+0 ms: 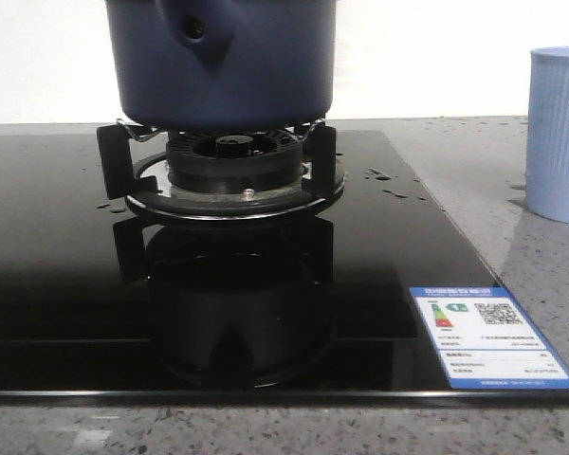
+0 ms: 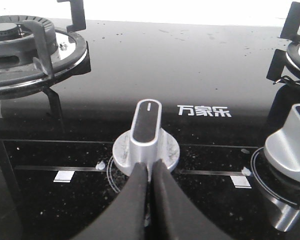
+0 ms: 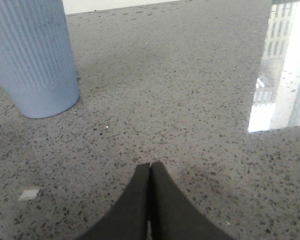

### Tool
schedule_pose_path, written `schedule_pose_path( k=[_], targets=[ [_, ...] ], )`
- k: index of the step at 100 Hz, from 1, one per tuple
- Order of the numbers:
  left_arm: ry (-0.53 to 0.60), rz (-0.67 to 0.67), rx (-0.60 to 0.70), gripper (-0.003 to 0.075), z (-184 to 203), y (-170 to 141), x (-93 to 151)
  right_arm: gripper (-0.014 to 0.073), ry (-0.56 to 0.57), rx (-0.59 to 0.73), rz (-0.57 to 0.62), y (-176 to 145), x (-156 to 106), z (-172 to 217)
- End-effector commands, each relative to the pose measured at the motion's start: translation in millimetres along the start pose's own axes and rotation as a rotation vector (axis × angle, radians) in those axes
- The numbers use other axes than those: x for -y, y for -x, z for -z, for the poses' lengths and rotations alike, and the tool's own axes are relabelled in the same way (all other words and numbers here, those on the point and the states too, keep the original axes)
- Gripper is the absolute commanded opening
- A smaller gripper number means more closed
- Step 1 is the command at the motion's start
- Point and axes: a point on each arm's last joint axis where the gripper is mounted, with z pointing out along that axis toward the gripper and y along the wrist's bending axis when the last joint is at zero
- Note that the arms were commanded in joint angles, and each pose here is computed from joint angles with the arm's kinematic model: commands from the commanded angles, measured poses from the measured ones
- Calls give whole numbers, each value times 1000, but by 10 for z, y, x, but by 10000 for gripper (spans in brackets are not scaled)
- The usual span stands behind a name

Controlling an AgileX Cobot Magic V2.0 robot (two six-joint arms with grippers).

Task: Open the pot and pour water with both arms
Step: 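Move the left gripper up to the purple knob on the pot lid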

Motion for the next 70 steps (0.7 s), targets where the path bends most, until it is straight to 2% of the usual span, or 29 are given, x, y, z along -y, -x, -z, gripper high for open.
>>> schedule_pose_path(
  k=[1, 39, 49, 56, 62, 63, 66, 70],
  targets=[
    [-10, 19, 36, -19, -17, -61, 4, -74, -5, 7, 21, -63, 9, -15],
    [0, -13, 44, -19, -16, -53, -5, -74, -11, 8, 41, -62, 14, -15],
    [-4, 5, 69, -19, -15, -31, -2, -74, 2, 90, 54, 13, 0, -12],
    [-37, 141, 136, -19, -8, 32, 19, -74, 38, 210, 8, 120, -30, 5],
    [-79, 383, 219, -19, 7, 113, 27, -74, 66, 303, -59, 204, -47, 28],
    [-79, 383, 219, -19, 7, 113, 27, -74, 68, 311, -66, 211, -47, 30],
    [-97, 508, 247, -19, 14, 142, 23, -74, 78, 344, -97, 240, -50, 40],
    [-107, 610, 274, -19, 20, 166, 12, -74, 88, 379, -138, 272, -49, 52]
  ],
)
